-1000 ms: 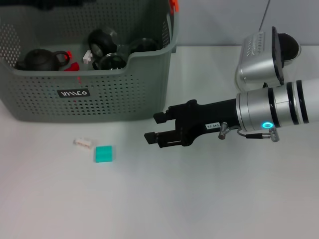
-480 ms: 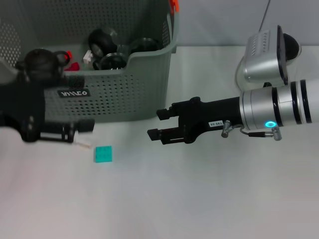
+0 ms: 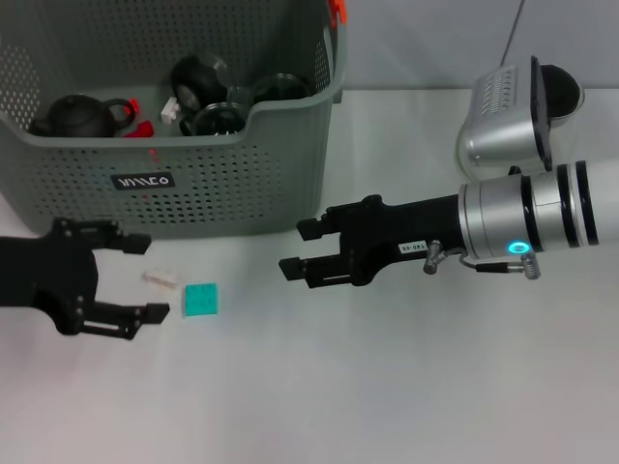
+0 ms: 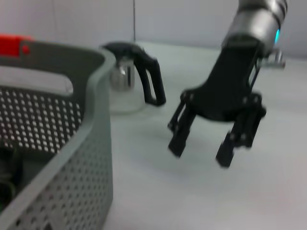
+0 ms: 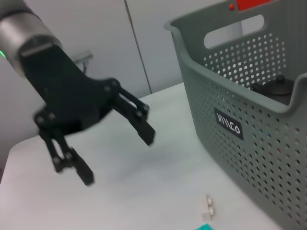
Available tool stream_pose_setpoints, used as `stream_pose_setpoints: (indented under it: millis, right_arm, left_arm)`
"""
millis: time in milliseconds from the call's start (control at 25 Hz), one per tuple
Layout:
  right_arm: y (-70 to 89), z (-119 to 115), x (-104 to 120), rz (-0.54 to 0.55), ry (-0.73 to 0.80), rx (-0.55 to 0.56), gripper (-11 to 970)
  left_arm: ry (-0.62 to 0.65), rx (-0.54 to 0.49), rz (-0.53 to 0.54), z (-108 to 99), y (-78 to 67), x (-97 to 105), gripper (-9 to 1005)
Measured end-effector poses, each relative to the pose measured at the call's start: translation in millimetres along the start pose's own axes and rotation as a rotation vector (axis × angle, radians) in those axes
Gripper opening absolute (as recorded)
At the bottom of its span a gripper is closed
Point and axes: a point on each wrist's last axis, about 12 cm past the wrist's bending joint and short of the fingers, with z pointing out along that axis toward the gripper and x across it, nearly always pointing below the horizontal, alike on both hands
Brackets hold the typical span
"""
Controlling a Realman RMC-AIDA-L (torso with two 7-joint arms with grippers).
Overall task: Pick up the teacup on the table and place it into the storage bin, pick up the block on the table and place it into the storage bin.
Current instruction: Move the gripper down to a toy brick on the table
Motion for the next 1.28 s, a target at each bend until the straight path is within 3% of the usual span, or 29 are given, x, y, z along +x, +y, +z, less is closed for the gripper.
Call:
stream_pose_setpoints:
  millis: [200, 640, 880, 1280]
  right_arm:
    - [0.5, 1, -1, 0.005, -0.002, -0.003, 670]
    - [1.1, 1, 1, 0.011, -0.008, -0.002, 668]
    - [1.3, 1, 2, 0.011, -0.008, -0.003, 667]
    - [1.6, 0, 4, 0.016, -0.007, -0.002, 667]
  left_arm:
    - [0.065, -0.025, 0.042, 18, 6.0, 9, 870]
    - [0.21, -0.123, -0.054, 49, 23.9, 12, 868]
    - [0.242, -0.143, -0.075, 64, 25.8, 13, 869]
    - [0.261, -0.172, -0.095, 74, 32.7, 16, 869]
